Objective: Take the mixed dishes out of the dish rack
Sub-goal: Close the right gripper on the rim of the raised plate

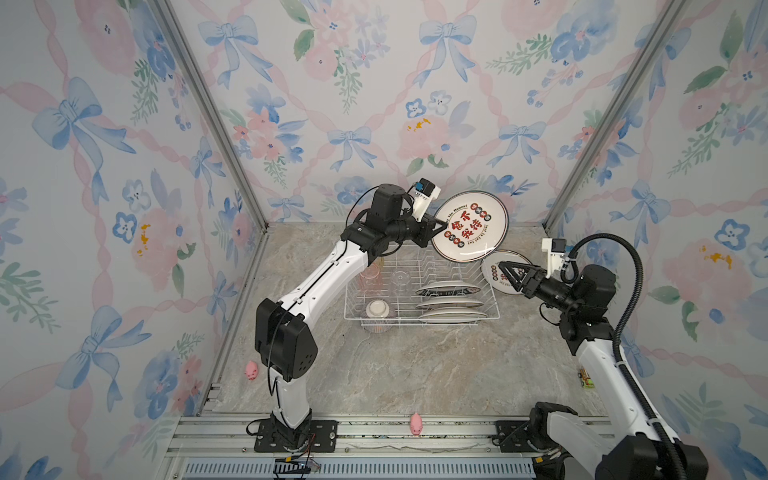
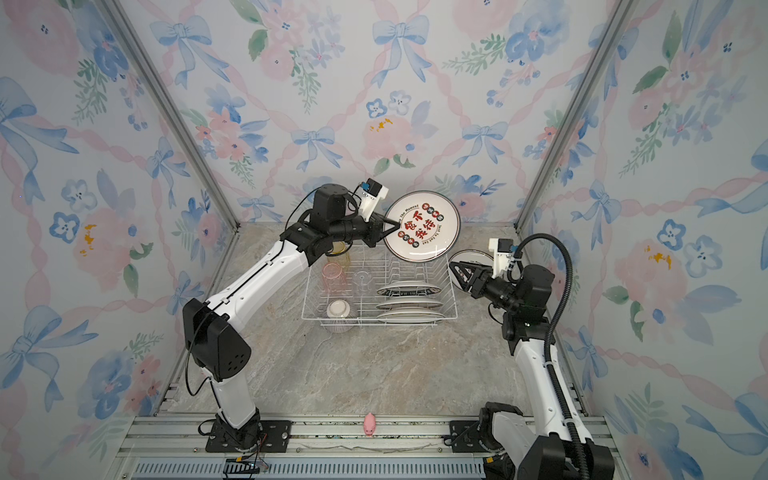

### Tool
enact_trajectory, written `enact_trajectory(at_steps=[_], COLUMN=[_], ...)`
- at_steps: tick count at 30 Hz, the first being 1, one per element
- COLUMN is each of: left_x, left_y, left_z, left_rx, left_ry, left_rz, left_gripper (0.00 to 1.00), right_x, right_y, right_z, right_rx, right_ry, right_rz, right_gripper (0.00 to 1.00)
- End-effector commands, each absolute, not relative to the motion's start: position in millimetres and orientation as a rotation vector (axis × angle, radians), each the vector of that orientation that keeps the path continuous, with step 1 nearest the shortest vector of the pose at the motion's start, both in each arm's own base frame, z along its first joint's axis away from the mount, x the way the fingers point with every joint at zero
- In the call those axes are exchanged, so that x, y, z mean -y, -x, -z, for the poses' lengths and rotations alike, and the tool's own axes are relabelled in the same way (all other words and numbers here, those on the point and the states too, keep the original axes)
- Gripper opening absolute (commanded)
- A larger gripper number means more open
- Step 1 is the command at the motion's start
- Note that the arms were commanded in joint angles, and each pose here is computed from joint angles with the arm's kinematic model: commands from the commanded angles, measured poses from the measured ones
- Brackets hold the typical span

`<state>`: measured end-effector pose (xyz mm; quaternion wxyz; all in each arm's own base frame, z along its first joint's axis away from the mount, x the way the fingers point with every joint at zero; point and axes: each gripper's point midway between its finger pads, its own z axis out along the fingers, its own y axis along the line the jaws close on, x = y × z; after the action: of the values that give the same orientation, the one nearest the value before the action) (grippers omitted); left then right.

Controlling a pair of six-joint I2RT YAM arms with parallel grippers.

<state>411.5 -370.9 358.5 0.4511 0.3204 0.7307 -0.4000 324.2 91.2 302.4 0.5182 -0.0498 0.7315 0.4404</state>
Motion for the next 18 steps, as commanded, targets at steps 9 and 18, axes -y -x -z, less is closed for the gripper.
enact_trajectory(at_steps=[9, 18], left_x=[398.4, 412.6], left_y=[-393.9, -383.1], left_z=[-367.5, -361.6], left_rx=[-1.726, -1.721], left_ry=[-0.851, -0.908], left_rz=[1.245, 1.335], left_gripper=[0.08, 0.08], right_x=[-94.3, -90.9], right_y=[-329.6, -340.4], right_z=[-323.2, -334.6], right_rx=[-1.635, -1.575], right_ry=[0.133, 0.112], right_rz=[-1.114, -1.142], right_gripper=[0.49, 0.45])
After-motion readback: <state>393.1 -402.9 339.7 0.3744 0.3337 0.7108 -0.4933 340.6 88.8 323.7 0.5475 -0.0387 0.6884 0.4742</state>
